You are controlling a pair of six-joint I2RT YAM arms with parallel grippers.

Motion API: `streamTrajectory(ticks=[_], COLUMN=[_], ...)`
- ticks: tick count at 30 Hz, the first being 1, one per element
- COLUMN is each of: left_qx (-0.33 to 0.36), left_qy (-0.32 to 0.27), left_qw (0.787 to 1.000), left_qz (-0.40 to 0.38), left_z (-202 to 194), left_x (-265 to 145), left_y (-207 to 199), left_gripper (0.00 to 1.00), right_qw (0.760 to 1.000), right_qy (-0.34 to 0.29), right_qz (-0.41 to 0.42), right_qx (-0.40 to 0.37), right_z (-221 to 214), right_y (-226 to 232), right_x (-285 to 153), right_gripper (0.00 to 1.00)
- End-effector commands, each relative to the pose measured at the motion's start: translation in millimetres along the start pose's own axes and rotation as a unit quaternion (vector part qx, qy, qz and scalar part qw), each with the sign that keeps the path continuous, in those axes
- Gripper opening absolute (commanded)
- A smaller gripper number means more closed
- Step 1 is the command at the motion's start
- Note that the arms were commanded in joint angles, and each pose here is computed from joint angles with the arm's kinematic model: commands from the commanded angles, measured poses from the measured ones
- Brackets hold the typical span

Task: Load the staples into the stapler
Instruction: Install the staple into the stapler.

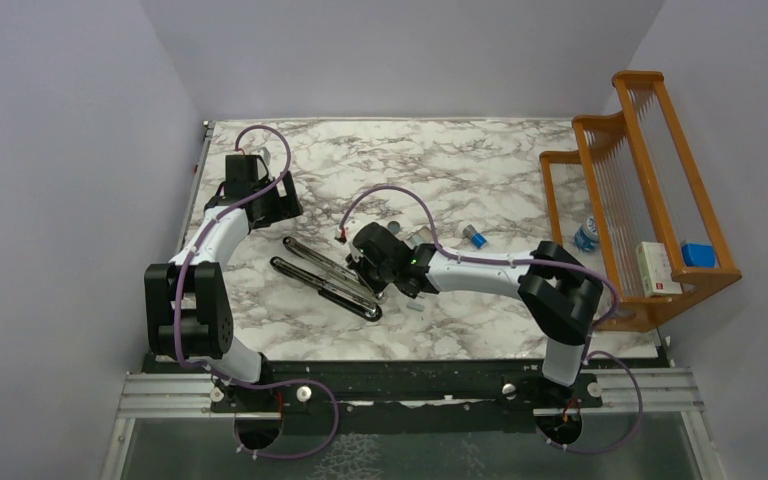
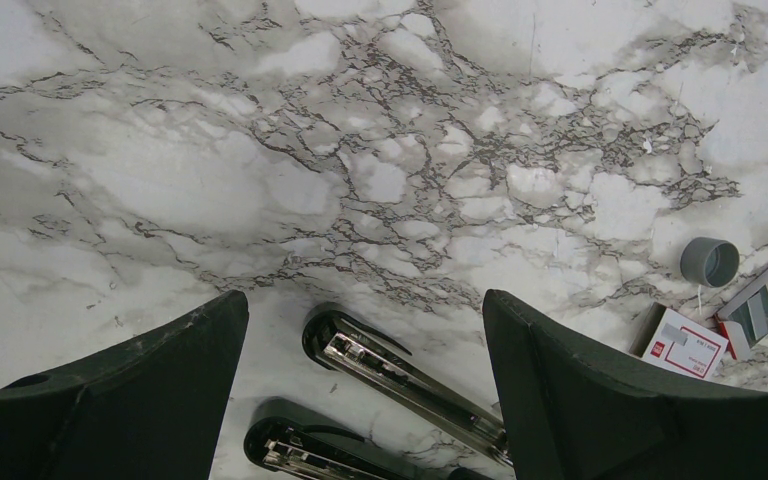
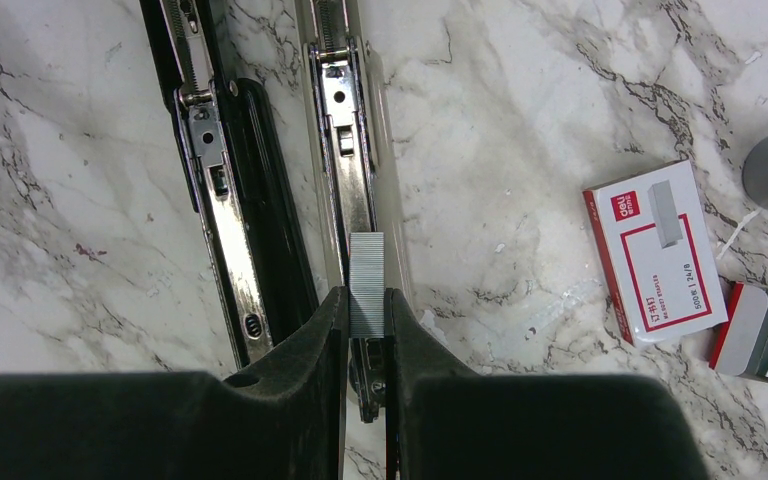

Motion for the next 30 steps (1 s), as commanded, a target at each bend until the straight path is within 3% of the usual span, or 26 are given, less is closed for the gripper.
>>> streamTrajectory(ticks=[1, 13, 30], left_qx=[0.004, 0.004, 0.004], left_qy=[-0.019, -0.018, -0.018], left_qw=[1.000, 1.000, 1.000], left_qz=[-0.011, -0.012, -0.010], left_z=[11, 11, 10], left_x=[-4, -3, -4], left_y=[-1, -2, -1], left_gripper=[0.90, 0.90, 0.90], right_qw=[1.000, 0.999, 0.998], right_qy=[0.019, 0.040, 0.038], right_qz=[0.008, 0.011, -0.054], right_qx=[-0.002, 0.000, 0.022], right_z=[0, -6, -8], right_y=[5, 6, -5], right_x=[6, 10, 8], right_gripper=[0.01, 0.01, 0.01])
Point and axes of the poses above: each gripper's point midway between its finger pads, its own x axis out along the fingers, its own y axis along the line the jaws close on, z = x × y, the point moved 7 cm from there along -x, back along the fingers, and after that the axes turned 9 degrees about x, right-handed, at the moved point
